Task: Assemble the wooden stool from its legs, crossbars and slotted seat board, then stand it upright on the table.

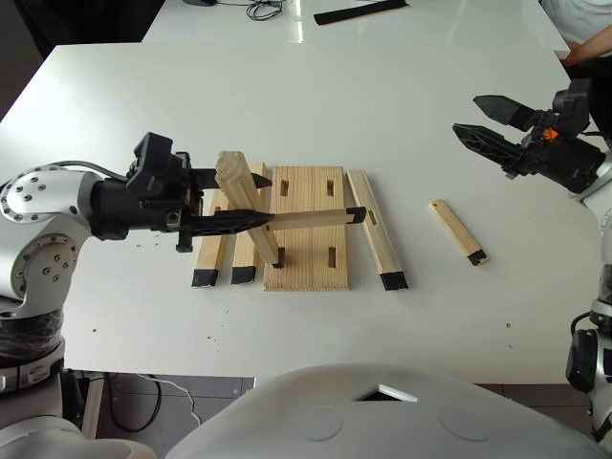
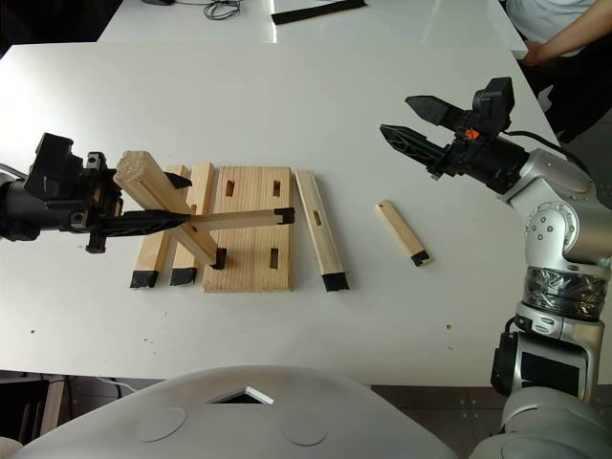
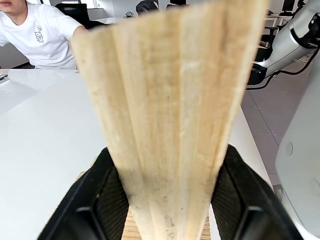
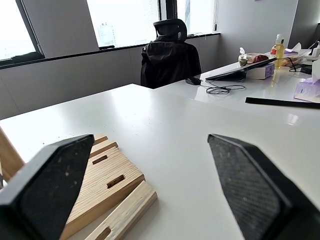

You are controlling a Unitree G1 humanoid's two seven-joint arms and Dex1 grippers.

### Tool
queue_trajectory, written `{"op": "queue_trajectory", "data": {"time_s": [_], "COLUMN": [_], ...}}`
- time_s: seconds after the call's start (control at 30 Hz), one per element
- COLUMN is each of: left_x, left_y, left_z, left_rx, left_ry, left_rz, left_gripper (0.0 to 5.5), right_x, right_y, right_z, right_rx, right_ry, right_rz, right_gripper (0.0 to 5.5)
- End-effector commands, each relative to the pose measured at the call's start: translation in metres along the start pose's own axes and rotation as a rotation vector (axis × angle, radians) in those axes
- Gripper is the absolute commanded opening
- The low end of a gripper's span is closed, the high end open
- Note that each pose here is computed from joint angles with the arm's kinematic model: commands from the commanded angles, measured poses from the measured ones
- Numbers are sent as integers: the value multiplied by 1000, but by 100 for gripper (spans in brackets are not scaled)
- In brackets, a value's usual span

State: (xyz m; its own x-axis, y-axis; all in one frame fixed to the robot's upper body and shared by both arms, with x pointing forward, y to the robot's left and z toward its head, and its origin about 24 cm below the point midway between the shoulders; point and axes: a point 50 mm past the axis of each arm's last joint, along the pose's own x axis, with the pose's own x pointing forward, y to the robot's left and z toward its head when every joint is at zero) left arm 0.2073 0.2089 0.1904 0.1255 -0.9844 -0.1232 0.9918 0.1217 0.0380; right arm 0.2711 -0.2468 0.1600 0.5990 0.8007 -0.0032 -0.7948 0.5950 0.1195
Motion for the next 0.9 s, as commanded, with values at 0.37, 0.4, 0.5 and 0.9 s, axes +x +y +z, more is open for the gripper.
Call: {"op": "queue_trajectory", "data": {"time_s": [0.37,0.4,0.5,0.9], "left_x": [3,2,3,-7], "left_y": [5,7,12,-8], "left_z": [-19,-20,-19,-58], "left_rx": [20,29,52,-68], "left_ry": [86,98,105,175], "left_rz": [-17,-20,-34,17], "left_gripper": [204,204,204,204], "right_x": [10,10,12,14], "right_y": [-2,-2,-2,5], "right_z": [3,2,1,-9], "right_rx": [3,4,6,40], "right_ry": [7,7,9,2], "right_rz": [33,33,37,41], "right_gripper": [418,418,418,418]}}
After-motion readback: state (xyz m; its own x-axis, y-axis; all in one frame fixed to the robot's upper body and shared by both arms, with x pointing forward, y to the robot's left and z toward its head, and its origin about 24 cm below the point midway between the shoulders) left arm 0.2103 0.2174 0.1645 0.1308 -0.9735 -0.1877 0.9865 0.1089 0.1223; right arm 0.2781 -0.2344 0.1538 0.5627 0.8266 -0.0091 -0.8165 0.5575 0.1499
